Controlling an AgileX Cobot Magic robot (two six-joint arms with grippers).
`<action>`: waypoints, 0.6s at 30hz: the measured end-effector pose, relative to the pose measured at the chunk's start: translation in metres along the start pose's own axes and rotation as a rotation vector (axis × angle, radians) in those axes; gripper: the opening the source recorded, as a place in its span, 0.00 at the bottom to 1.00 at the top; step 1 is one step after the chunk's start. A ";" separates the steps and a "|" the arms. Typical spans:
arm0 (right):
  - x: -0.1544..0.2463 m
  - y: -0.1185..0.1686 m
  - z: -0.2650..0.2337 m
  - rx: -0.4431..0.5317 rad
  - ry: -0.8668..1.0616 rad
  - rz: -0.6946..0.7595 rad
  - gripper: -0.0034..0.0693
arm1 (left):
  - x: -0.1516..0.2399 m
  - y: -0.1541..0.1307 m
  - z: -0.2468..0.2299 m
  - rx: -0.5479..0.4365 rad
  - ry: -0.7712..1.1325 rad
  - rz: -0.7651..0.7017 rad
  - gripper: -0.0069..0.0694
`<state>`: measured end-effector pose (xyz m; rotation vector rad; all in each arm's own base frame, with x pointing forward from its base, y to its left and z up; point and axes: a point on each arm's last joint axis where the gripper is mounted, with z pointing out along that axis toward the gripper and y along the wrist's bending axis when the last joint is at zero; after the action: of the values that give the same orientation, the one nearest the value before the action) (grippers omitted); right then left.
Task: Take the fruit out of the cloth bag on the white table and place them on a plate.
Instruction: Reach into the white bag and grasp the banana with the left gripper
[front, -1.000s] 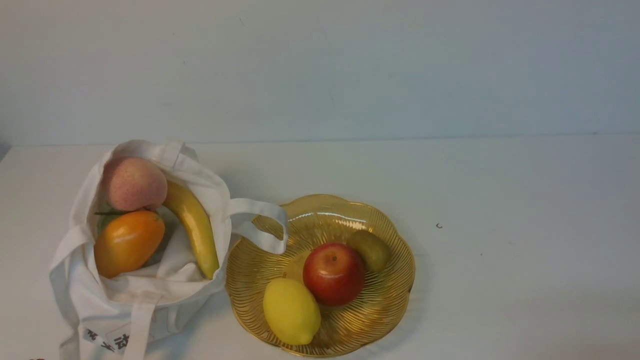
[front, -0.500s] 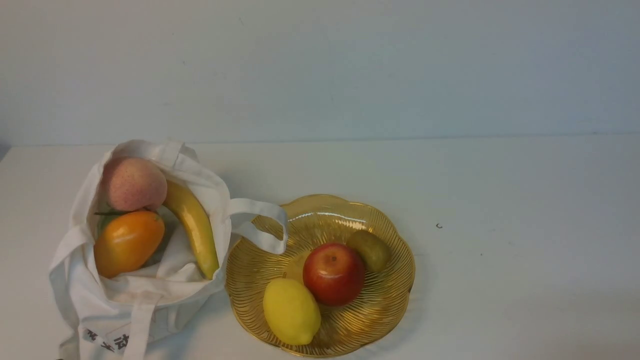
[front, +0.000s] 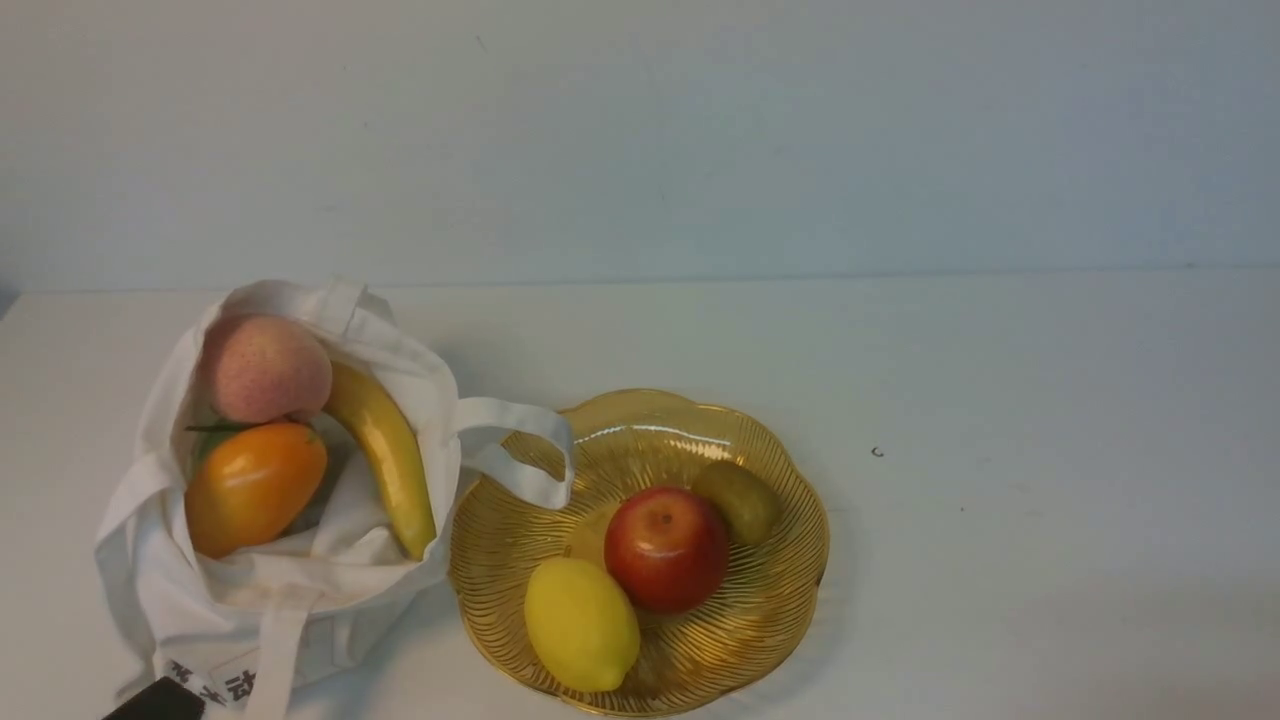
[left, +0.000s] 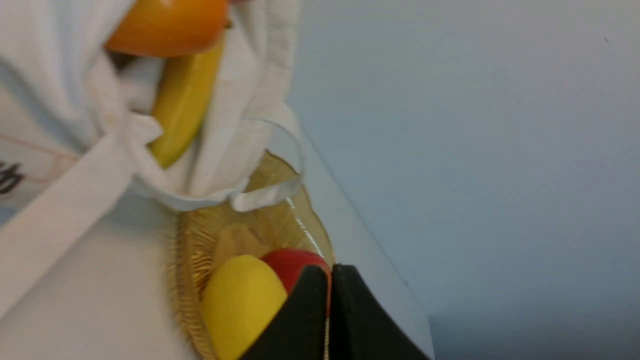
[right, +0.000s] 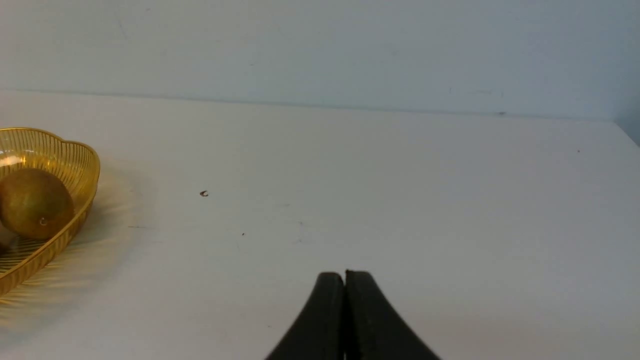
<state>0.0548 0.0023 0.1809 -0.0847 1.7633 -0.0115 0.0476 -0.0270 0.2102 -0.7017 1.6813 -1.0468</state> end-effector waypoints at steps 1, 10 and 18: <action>0.000 0.000 0.000 0.000 0.000 0.000 0.03 | -0.004 -0.011 -0.002 0.010 0.013 0.046 0.08; 0.000 0.000 0.000 0.000 0.000 0.000 0.03 | -0.047 -0.080 0.032 -0.301 0.440 0.507 0.08; 0.000 0.000 0.000 0.000 0.000 0.000 0.03 | -0.076 -0.079 0.116 -0.484 0.741 0.557 0.08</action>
<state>0.0548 0.0023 0.1809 -0.0846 1.7633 -0.0113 0.1801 -0.0364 0.2987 -0.0781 2.6221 -0.5064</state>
